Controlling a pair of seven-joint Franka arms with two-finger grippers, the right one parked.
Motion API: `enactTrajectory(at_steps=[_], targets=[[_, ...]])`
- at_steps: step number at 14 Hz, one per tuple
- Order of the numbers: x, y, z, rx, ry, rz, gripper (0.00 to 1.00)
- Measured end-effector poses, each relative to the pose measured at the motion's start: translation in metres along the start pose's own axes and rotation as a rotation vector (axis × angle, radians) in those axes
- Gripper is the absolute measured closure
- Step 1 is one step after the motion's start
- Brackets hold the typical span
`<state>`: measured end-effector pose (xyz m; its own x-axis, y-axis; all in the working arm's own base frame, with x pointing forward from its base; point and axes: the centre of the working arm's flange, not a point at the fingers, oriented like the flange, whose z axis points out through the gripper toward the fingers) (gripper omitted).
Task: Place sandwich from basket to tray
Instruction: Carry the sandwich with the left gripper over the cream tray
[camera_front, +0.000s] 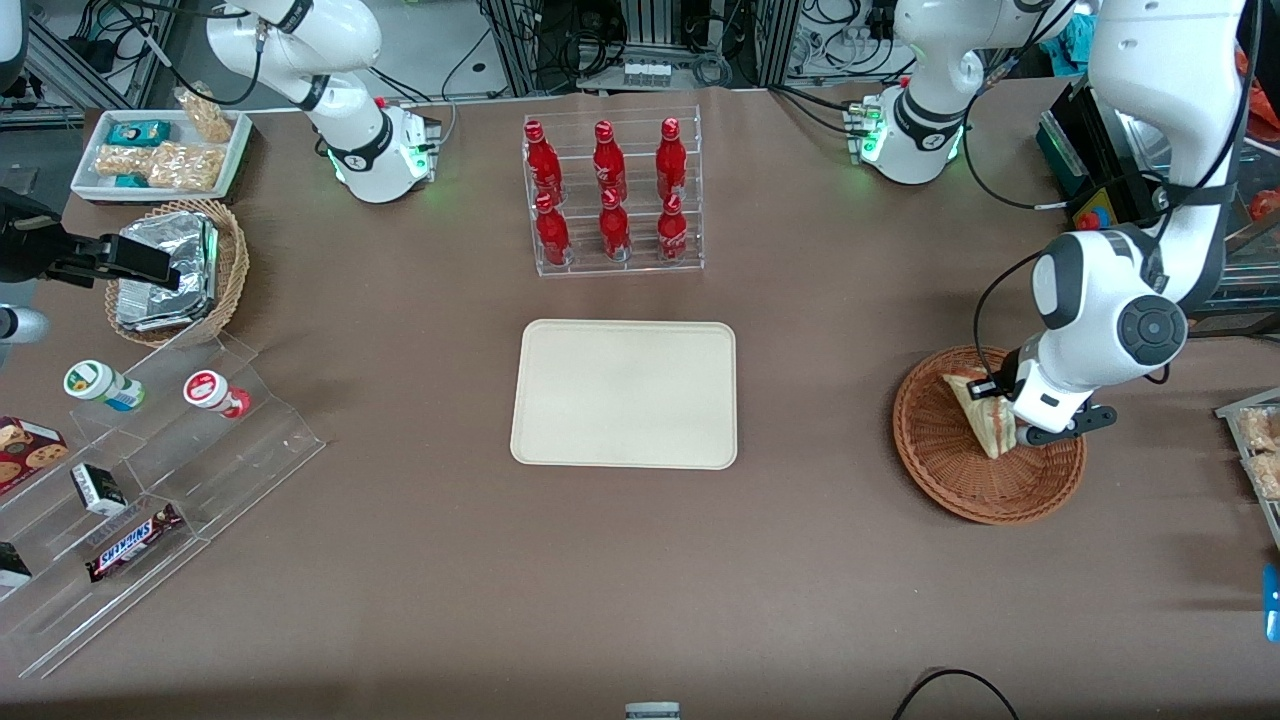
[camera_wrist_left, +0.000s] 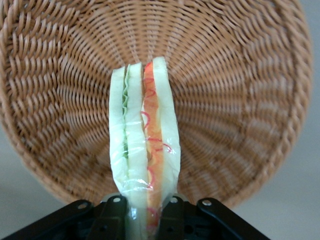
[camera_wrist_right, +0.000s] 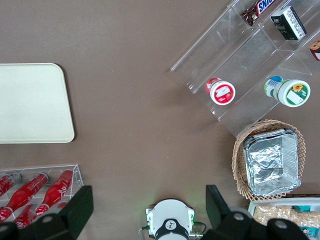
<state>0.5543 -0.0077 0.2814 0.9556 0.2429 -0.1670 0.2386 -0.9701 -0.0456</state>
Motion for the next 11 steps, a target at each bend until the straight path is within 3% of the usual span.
enactTrajectory(at_steps=[4, 8, 11], targets=[[-0.035, 0.075, -0.055, 0.043, -0.043, 0.059, 0.84], [-0.080, 0.170, -0.068, 0.084, -0.037, 0.104, 0.84], [-0.103, 0.218, -0.059, 0.089, -0.041, 0.116, 0.84]])
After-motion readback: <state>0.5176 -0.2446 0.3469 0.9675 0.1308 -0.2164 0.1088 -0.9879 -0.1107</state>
